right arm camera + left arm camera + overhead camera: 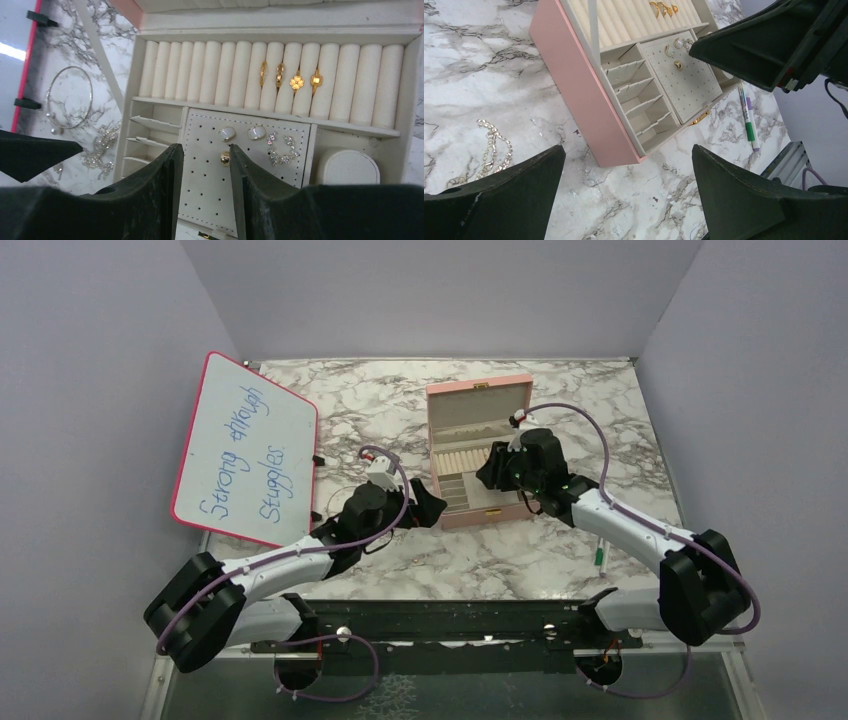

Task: Organize the mixed jewelry
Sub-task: Place the jewelry in the jewelry box, then pick up the jewelry from the center of the board.

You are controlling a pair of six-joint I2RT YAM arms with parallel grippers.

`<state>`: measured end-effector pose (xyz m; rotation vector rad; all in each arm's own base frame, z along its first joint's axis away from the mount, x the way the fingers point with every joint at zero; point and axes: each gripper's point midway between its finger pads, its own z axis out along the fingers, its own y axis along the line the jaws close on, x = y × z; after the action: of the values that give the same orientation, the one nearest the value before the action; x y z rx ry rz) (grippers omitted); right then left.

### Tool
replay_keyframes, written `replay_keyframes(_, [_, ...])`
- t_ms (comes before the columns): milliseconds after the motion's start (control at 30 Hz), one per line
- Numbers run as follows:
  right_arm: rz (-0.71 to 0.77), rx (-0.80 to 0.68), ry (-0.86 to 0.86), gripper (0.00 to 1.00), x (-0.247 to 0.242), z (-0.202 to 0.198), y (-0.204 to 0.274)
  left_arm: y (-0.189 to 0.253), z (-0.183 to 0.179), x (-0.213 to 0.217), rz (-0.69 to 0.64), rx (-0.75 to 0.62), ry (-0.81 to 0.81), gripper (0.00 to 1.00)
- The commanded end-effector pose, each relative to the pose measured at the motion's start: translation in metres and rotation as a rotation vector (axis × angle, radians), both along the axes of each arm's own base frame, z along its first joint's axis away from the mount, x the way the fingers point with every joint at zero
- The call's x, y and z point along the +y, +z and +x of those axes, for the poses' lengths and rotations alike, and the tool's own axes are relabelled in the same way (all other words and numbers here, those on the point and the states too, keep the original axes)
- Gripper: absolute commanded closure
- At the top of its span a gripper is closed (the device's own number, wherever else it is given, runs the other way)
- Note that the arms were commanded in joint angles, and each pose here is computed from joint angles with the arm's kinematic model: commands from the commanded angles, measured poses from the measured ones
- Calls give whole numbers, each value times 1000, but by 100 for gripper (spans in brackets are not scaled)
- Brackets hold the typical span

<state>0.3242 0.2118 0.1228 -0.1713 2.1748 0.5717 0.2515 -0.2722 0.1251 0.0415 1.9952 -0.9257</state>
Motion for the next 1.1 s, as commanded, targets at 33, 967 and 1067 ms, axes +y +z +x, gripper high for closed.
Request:
replay_keyframes(33, [78, -62, -16, 56, 4, 0, 48, 12, -1, 12, 6, 11, 40, 1])
replay_keyframes(967, [200, 62, 12, 58, 6, -43, 46, -83, -89, 31, 500, 526, 29, 45])
replay_keyframes(1067, [198, 66, 12, 58, 6, -44, 44, -90, -88, 30, 518, 535, 59, 49])
